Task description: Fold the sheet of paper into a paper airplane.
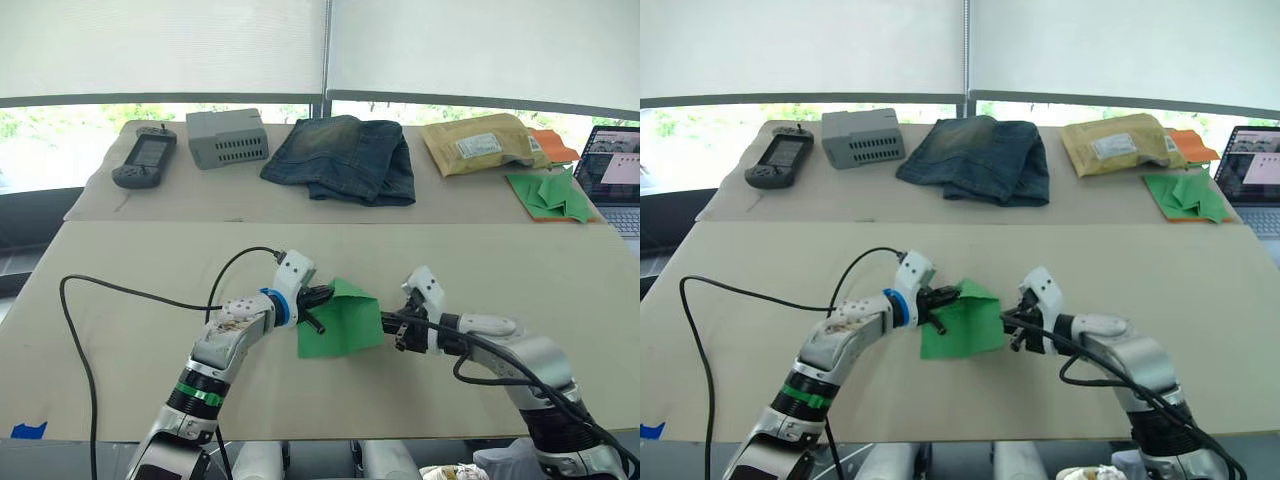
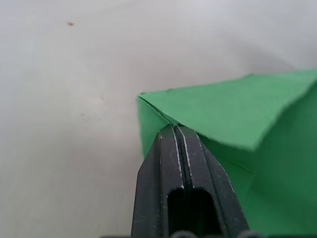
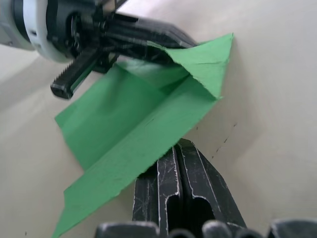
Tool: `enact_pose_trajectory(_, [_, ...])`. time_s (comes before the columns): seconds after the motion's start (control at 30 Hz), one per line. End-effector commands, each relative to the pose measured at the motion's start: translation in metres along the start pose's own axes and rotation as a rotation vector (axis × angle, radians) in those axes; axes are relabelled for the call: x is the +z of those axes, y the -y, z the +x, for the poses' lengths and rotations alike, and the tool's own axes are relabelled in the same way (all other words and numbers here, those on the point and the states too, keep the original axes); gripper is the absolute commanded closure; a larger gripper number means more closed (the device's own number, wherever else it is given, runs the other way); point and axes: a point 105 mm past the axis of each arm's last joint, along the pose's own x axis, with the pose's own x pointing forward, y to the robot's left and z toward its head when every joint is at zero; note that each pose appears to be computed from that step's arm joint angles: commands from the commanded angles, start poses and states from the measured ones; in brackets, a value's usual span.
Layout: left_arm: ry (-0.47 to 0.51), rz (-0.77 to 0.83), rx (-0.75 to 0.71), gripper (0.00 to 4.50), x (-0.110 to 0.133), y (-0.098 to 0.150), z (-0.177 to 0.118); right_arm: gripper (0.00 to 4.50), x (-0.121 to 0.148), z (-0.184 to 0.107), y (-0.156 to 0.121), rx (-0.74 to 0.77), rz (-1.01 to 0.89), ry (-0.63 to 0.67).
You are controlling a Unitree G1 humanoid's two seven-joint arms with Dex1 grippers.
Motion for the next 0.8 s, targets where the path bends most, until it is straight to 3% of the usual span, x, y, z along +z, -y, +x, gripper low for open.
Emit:
enact_pose_trajectory(0.03, [-0.021, -0.044, 0.039, 4.48, -0.005, -0.007, -0.007, 4.50, 0.011, -0.001, 0.000, 0.003, -0.046, 0.031])
enact_pose_trajectory(0.2, [0.033, -0.090, 0.048, 4.48, 0.004, -0.008, -0.007, 4.50, 0.010, 0.002, -0.003, 0.011, -0.040, 0.032])
enact_pose_trajectory(0.4, [0.110, -0.119, -0.043, 4.48, 0.022, 0.014, 0.005, 4.50, 0.009, 0.004, -0.004, 0.014, -0.038, 0.029])
enact_pose_trajectory(0.53, [0.064, -0.105, -0.100, 4.48, 0.013, 0.031, 0.009, 4.50, 0.007, 0.005, -0.005, 0.015, -0.041, 0.021])
enact_pose_trajectory(0.8, [-0.081, -0.061, -0.063, 4.48, -0.013, 0.022, 0.005, 4.50, 0.018, 0.005, -0.009, 0.031, -0.046, 0.056])
